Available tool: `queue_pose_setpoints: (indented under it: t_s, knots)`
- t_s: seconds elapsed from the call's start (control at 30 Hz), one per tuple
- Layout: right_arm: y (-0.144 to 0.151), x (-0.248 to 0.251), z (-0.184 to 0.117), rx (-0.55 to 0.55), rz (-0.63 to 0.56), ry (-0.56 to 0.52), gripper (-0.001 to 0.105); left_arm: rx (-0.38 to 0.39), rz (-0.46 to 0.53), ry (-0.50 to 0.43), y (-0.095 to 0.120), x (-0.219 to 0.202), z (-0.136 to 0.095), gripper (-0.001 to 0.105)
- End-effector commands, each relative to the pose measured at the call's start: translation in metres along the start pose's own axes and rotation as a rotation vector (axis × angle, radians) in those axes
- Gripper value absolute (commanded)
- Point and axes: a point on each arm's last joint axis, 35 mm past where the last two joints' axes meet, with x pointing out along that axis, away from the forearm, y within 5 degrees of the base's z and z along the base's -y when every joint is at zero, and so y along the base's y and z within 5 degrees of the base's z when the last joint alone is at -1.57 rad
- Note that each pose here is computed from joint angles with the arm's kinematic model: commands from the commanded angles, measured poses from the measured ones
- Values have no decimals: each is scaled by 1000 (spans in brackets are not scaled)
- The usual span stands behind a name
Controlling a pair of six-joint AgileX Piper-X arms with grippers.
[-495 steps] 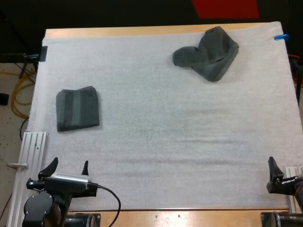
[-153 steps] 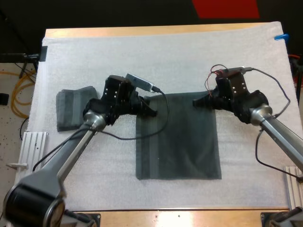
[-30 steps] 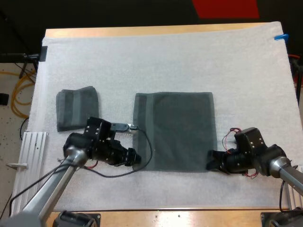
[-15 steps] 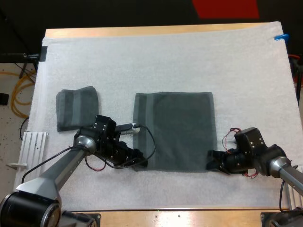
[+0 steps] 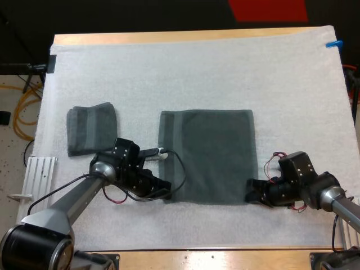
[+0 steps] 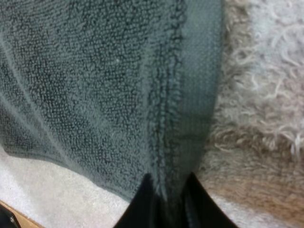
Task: Pick towel from pile fold and stack
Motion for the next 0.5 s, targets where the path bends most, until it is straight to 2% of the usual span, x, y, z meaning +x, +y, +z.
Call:
queue_pose_setpoints:
  t_s: [0.0,0.2,0.27,0.33,0.4,0.47]
  knots:
    - [0,0,0,-11,11,6,0,16,1,3,-2,2,0,0]
    - [2,-1,-1,2,44,16,0,54,22,64,-11,11,-9,0]
    - [4,-3,-1,12,51,12,0,71,63,85,-17,11,-16,0]
    - [6,-8,-4,20,54,11,0,122,147,97,-27,7,-27,0]
    - [9,-14,-8,26,52,15,0,156,185,97,-35,2,-37,0]
    - [12,-20,-12,28,51,18,0,181,182,97,-42,-3,-44,0]
